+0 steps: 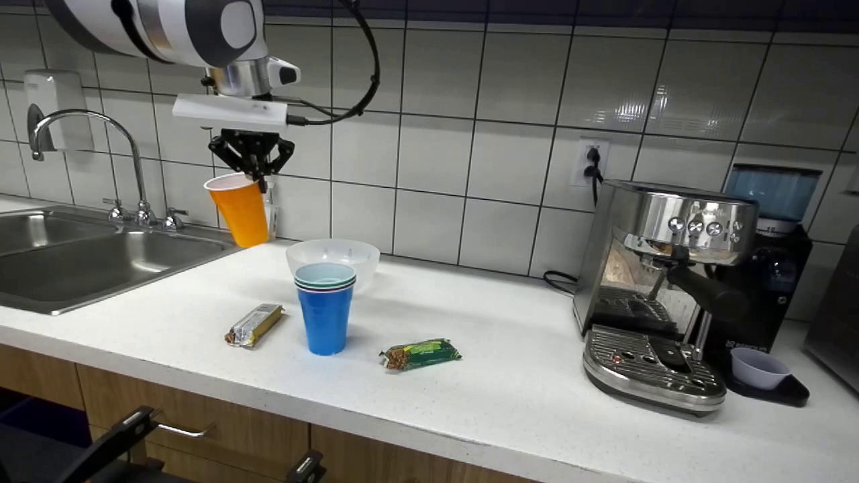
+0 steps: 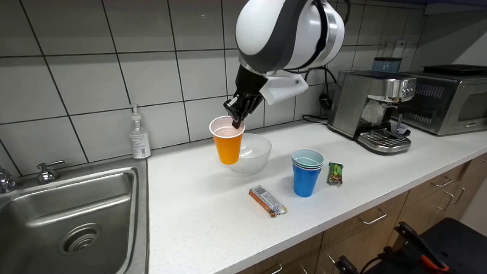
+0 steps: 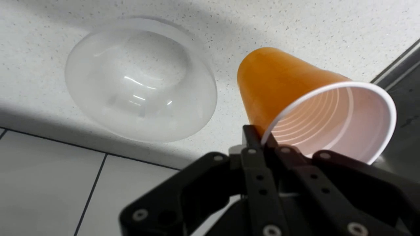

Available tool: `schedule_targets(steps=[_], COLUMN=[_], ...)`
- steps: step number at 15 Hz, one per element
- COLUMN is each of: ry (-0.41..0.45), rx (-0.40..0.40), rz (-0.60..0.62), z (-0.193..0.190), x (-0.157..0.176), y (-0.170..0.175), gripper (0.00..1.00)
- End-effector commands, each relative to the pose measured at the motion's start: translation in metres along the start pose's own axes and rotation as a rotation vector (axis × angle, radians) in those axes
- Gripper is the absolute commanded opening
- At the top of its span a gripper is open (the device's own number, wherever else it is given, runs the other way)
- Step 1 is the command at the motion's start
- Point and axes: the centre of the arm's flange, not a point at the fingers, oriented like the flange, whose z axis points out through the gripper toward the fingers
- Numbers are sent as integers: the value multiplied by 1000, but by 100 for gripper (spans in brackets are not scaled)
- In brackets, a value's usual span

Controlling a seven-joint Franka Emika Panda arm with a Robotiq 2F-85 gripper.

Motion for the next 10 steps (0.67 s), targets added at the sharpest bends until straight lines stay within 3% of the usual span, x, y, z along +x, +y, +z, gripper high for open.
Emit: schedule_targets(steps=[1, 10], ry=[-12, -23], rx=[14, -2], rz=[-24, 70], z=[-36, -63], x=[-12, -24], y=[24, 71], gripper=[1, 1])
